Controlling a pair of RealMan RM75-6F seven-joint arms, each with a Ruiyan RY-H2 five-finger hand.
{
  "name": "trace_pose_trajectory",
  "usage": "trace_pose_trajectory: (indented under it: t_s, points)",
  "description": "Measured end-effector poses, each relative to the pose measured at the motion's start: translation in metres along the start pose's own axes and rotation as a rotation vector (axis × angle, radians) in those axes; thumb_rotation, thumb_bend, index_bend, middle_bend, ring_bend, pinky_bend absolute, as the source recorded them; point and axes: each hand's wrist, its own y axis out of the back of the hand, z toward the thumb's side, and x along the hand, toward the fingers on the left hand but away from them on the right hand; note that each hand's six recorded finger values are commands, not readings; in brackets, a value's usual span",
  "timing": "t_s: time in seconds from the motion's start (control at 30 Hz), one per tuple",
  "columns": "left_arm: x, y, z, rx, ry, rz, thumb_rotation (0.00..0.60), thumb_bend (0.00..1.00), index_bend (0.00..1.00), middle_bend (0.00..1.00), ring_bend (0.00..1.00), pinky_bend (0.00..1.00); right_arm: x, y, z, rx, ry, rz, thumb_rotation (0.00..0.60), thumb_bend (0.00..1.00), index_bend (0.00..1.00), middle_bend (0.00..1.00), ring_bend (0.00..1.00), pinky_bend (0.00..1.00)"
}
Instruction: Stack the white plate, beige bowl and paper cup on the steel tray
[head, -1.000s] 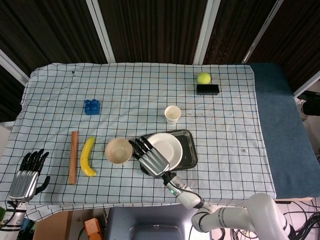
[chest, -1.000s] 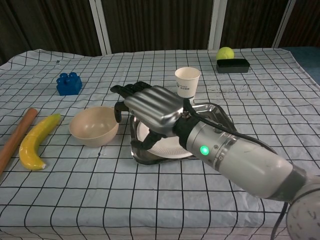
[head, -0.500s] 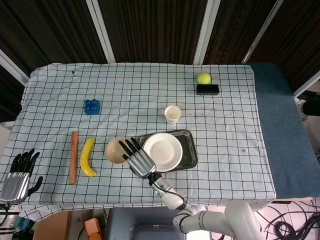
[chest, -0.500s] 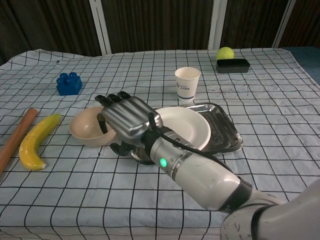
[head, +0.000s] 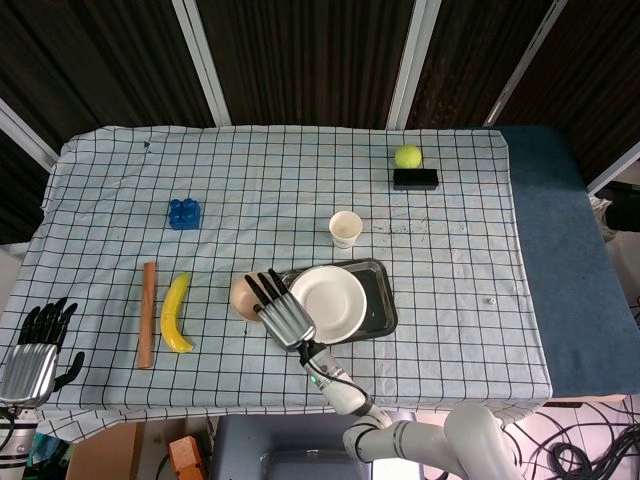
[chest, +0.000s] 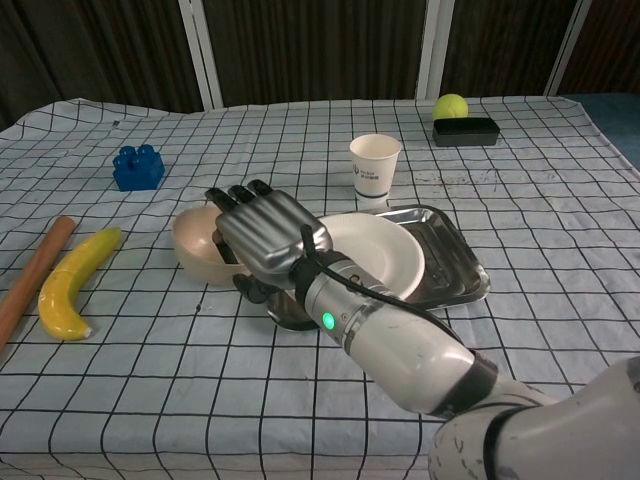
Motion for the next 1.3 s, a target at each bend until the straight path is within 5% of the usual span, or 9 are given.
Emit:
trace_pose_trajectory:
  t_s: [0.5,0.73,0.93,1.3]
  points:
    - [0.001,-0.003,0.004,0.000,-0.009,-0.007,0.600,0.39,0.00,0.00,0.00,0.00,0.024,0.054,-0.041,0.021,0.012,-0.139,0.600,0.49,0.64,0.00,0.00,0.00]
    - [0.003,-0.005,0.010,0.005,-0.024,-0.014,0.600,0.39,0.00,0.00,0.00,0.00,0.054,0.076,-0.086,0.184,0.011,-0.174,0.600,0.49,0.64,0.00,0.00,0.00]
    - [0.006,-0.010,0.016,0.011,-0.040,-0.030,0.600,0.39,0.00,0.00,0.00,0.00,0.084,0.061,-0.113,0.378,0.016,-0.100,0.600,0.49,0.64,0.00,0.00,0.00]
    - [0.006,-0.011,0.017,0.014,-0.039,-0.036,0.600,0.39,0.00,0.00,0.00,0.00,0.104,0.027,-0.112,0.445,0.058,-0.026,0.600,0.49,0.63,0.00,0.00,0.00]
